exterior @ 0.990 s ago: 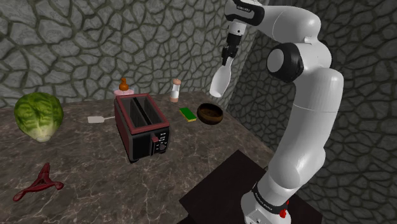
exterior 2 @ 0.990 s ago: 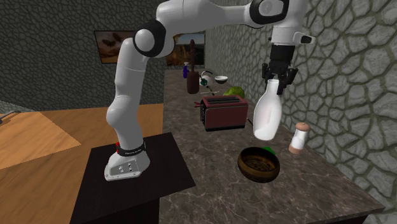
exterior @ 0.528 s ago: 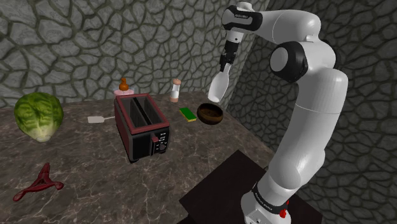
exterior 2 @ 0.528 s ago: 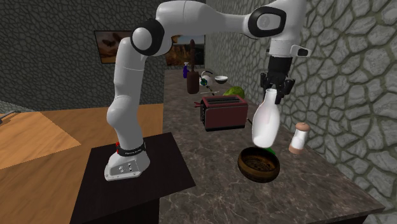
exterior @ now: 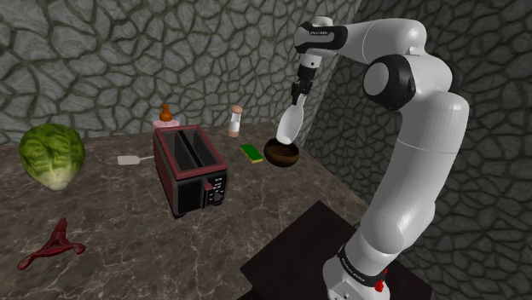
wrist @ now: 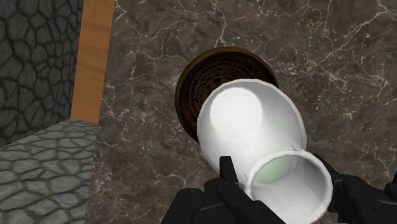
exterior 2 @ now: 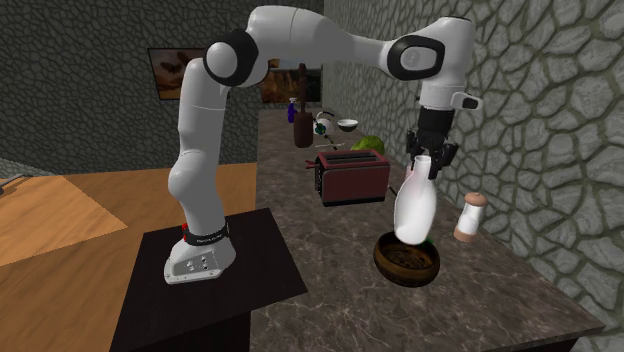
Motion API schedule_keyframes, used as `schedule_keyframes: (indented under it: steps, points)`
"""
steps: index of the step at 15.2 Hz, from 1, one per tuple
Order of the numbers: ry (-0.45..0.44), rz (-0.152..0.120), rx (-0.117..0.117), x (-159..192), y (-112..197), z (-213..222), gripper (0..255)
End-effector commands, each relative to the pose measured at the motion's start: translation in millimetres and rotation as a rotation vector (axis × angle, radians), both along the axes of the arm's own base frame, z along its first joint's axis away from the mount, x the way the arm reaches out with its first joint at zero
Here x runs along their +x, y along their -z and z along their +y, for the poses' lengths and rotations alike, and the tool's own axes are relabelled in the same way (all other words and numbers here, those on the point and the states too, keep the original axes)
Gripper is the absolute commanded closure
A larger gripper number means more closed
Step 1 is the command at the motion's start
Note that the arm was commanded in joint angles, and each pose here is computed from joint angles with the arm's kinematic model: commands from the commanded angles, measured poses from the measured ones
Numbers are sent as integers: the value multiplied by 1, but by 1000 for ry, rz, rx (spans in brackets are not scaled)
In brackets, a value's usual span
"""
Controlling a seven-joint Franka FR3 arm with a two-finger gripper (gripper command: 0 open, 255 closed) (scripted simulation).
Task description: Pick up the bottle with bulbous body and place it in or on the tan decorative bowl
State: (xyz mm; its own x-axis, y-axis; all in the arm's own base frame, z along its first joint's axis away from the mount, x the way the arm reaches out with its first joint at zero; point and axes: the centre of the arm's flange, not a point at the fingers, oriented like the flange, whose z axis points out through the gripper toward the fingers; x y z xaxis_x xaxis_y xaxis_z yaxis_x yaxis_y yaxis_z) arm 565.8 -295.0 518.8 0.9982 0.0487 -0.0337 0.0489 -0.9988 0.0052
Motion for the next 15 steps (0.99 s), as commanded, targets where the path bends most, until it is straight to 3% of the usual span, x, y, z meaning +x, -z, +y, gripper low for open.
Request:
schedule_keyframes:
  steps: [1,6,14,15]
  points:
    - [0,-1,0,0,9,0,255]
    - [0,-1,0,0,38,0,255]
    - [0,-1,0,0,38,0,255]
    - [0,-1,0,0,38,0,0]
